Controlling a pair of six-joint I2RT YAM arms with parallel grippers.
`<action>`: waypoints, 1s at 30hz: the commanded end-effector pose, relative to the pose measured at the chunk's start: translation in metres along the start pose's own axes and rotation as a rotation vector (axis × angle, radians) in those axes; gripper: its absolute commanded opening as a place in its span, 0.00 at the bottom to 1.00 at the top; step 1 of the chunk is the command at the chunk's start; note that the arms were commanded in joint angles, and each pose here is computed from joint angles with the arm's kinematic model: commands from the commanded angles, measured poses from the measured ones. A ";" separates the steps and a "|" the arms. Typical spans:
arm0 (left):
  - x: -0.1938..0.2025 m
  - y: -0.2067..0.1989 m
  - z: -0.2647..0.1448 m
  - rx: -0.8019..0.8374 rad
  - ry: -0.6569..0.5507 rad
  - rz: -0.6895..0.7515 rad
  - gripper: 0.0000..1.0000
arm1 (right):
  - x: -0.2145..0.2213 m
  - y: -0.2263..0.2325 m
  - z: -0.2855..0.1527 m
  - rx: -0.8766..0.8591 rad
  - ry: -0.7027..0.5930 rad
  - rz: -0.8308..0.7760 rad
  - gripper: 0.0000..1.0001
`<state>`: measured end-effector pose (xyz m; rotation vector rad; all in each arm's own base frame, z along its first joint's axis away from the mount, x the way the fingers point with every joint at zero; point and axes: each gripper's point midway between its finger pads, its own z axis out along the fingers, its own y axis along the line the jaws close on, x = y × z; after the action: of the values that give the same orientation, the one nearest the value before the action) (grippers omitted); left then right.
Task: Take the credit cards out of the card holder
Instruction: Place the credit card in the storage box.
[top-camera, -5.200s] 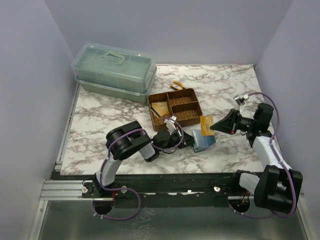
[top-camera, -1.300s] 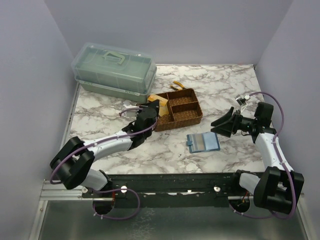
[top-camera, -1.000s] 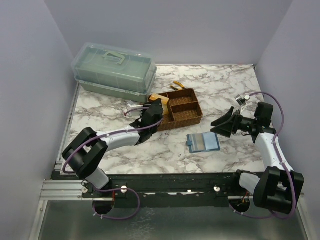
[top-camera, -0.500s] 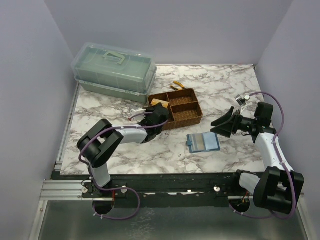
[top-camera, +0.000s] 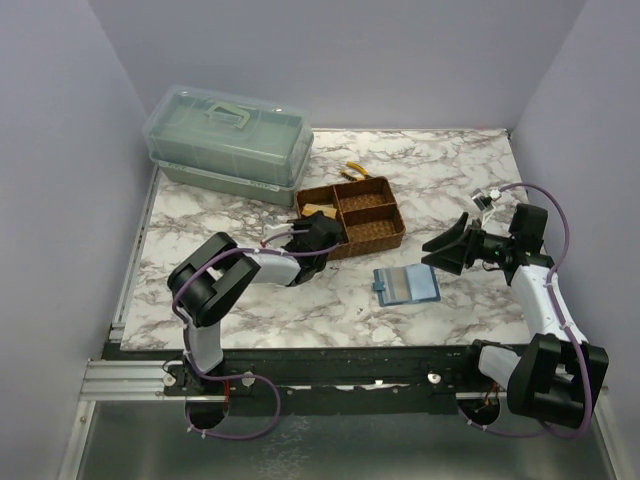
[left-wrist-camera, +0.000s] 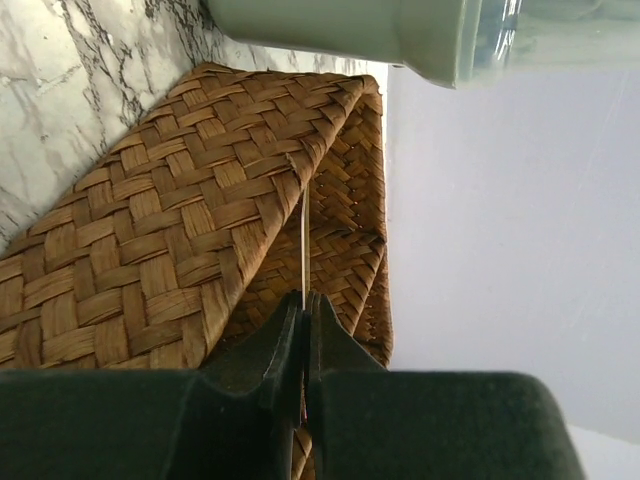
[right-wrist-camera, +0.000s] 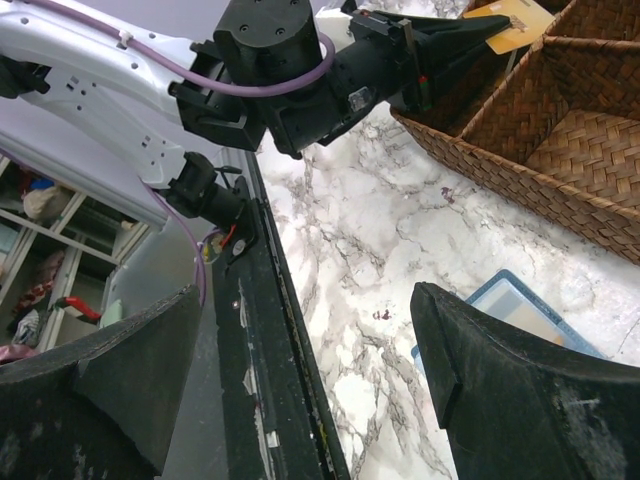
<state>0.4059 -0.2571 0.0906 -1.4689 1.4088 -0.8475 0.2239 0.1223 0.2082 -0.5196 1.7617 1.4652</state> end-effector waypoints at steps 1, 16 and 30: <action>-0.017 0.013 0.012 -0.035 -0.101 0.018 0.10 | -0.008 0.002 -0.001 0.013 -0.004 -0.032 0.93; -0.012 0.001 0.004 -0.043 -0.023 0.034 0.55 | -0.010 0.004 -0.003 0.010 -0.011 -0.038 0.94; -0.011 -0.048 -0.052 0.061 0.195 0.159 0.99 | -0.010 0.004 -0.004 0.012 -0.011 -0.056 0.94</action>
<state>0.3941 -0.2547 0.1511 -1.3687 1.4688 -0.9555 0.2238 0.1209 0.2085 -0.5184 1.7586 1.4561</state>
